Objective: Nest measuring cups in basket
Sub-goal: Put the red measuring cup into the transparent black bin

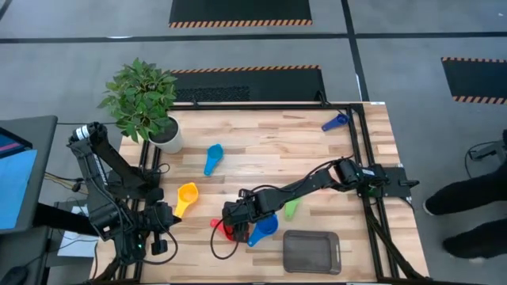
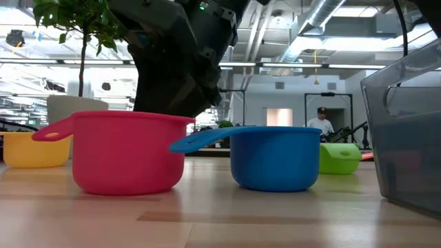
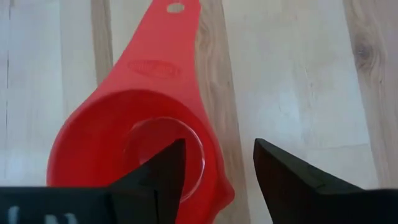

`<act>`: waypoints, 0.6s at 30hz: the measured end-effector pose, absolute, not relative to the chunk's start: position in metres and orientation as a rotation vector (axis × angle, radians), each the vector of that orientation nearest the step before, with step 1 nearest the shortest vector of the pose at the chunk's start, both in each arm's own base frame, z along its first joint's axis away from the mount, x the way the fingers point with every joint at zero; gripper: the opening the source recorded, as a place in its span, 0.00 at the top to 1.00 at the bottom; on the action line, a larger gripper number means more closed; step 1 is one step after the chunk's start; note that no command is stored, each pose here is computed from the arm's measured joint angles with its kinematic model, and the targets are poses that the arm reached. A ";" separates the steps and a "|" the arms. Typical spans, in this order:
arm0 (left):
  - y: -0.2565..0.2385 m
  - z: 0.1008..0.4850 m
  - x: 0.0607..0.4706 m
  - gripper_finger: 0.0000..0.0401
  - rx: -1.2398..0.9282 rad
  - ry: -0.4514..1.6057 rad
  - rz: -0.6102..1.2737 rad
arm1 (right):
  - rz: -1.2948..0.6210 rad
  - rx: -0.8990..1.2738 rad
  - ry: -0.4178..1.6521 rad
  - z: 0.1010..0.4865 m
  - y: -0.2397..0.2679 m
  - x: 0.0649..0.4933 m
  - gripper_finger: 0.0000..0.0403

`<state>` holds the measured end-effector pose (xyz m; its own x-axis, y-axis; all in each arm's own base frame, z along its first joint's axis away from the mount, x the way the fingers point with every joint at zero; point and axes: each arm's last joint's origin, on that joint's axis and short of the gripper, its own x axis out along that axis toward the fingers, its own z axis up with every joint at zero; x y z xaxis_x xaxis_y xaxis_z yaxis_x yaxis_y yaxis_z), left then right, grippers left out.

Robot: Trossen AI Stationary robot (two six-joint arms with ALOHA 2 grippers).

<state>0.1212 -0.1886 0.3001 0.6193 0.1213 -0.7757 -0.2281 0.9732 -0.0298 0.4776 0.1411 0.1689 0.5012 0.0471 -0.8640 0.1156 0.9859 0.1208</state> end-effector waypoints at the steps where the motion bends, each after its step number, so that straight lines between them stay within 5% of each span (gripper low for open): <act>1: -0.189 0.300 0.121 1.00 -0.130 0.881 0.202 | -0.045 0.175 1.049 0.169 0.141 0.477 0.49; 6: -0.189 0.300 0.121 1.00 -0.130 0.881 0.201 | -0.061 0.195 1.069 0.164 0.140 0.475 0.63; 12: -0.189 0.300 0.121 1.00 -0.129 0.880 0.202 | -0.048 0.235 1.054 0.166 0.141 0.477 0.93; 18: -0.188 0.300 0.121 1.00 -0.128 0.876 0.203 | -0.023 0.251 0.971 0.192 0.143 0.486 0.93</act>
<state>0.1213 -0.1884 0.3002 0.6226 0.1243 -0.7726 -0.2289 0.9731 -0.0279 0.4862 0.1434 0.1925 0.5662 0.0930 -0.8190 0.1312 0.9708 0.2009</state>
